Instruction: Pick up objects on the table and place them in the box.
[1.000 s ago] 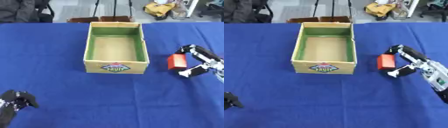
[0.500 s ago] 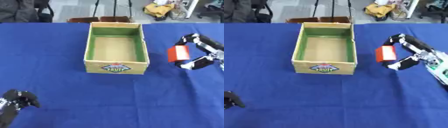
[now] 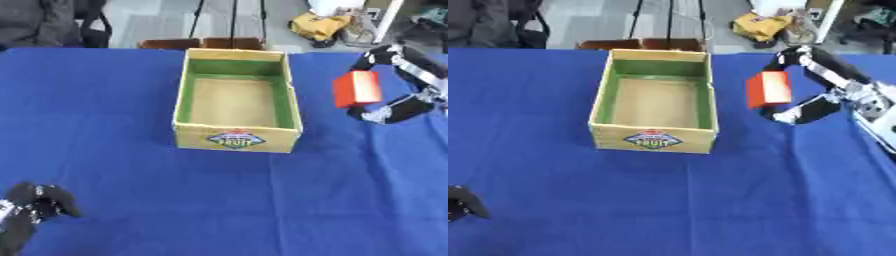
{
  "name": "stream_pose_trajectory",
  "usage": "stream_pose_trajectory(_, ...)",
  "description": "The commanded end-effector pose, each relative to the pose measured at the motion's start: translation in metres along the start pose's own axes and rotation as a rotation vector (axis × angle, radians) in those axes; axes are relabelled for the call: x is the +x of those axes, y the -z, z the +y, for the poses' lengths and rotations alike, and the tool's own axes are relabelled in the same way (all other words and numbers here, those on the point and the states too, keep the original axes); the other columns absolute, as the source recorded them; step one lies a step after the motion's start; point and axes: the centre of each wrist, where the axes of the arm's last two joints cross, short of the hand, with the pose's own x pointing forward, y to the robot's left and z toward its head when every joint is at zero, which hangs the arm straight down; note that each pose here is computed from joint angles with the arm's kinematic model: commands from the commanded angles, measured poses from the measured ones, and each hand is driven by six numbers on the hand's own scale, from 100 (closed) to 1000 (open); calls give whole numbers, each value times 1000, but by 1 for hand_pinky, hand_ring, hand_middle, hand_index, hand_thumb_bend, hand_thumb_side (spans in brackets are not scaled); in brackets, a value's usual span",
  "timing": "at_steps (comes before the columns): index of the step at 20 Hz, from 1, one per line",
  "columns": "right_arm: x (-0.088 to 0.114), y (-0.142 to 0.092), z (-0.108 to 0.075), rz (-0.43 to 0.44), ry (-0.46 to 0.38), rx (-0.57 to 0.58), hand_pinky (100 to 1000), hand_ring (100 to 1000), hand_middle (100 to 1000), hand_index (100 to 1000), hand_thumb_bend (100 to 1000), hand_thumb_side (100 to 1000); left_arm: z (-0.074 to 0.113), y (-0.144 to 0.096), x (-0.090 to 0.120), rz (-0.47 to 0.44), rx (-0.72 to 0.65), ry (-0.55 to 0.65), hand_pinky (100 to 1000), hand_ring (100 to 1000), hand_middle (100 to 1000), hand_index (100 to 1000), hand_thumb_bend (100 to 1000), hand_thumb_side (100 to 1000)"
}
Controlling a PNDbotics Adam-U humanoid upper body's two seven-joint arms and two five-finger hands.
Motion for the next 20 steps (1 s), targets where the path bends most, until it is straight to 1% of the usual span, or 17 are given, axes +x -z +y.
stream_pose_trajectory(1,1,2,-27,9,-31,-22,706,568,224,365,100,100,5,2,8,-13,-18,24,631,558,504,646,239,1000)
stream_pose_trajectory(10,-15,8,-22,70,-4,-24,711,583,229,373,100,100,2,10,12,-38,-53,19,631,557,504,645,236,1000)
stream_pose_trajectory(16,-24,13,-15,103,5,-24,712,594,236,381,100,100,-2,17,15,-57,-83,12,631,556,503,644,239,1000)
stream_pose_trajectory(20,-27,19,-8,109,6,-27,712,599,242,387,100,100,-4,21,17,-62,-99,9,631,556,502,644,250,1000)
